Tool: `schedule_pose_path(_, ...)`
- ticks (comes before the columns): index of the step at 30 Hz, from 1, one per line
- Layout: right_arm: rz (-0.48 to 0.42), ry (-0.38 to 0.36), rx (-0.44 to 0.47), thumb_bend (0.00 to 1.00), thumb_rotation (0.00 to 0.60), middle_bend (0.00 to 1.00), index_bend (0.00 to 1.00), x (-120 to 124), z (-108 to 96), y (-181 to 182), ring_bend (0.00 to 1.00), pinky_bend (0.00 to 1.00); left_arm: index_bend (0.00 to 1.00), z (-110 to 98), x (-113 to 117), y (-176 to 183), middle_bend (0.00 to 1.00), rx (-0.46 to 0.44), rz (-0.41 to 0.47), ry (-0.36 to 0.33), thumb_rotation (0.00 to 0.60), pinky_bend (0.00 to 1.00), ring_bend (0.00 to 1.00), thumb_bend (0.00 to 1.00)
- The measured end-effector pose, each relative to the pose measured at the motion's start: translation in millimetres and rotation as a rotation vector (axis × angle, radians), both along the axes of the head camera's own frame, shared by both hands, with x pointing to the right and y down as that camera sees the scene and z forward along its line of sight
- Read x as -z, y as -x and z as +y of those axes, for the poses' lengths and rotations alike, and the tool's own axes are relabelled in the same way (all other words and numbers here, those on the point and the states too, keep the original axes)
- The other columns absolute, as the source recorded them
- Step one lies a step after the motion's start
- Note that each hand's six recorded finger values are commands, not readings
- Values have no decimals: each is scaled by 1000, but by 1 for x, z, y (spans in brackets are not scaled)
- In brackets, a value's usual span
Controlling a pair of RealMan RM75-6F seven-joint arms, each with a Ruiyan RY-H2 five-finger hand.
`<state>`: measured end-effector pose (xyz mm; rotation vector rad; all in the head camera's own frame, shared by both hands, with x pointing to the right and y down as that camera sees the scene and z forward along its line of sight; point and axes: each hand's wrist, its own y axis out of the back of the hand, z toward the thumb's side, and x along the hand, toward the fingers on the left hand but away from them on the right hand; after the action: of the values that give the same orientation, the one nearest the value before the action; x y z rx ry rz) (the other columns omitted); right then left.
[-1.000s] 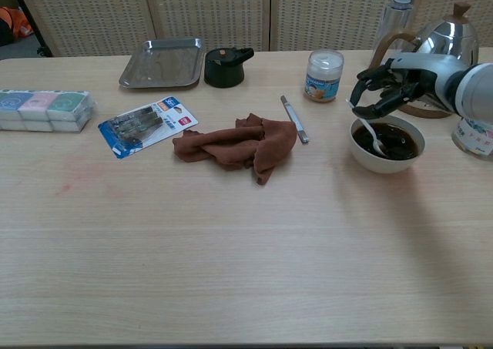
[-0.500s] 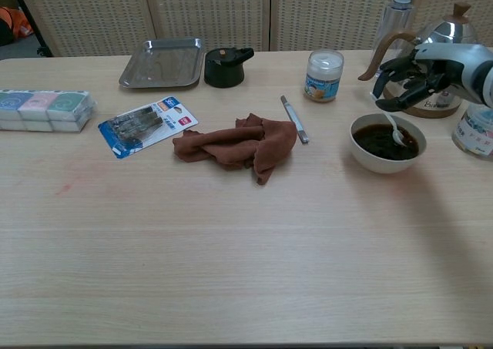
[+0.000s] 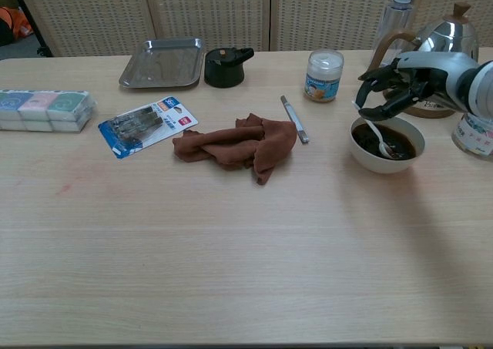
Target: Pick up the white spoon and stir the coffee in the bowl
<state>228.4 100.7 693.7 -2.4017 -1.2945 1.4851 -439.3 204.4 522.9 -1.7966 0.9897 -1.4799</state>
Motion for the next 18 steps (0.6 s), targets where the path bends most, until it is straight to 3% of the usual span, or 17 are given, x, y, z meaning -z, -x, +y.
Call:
schedule_pose_path(9,8,-27,-72,620,600,0,567,-9,-17,-8,0,0,0,-1,0,2,0,2,5,2,600,0,0,130)
schedule_pose_path(18,34,-26,-91,672,600,0,567,-1,-14,-33,0,0,0,0,-1,-1,0,-4,-4,6,600,0,0,130)
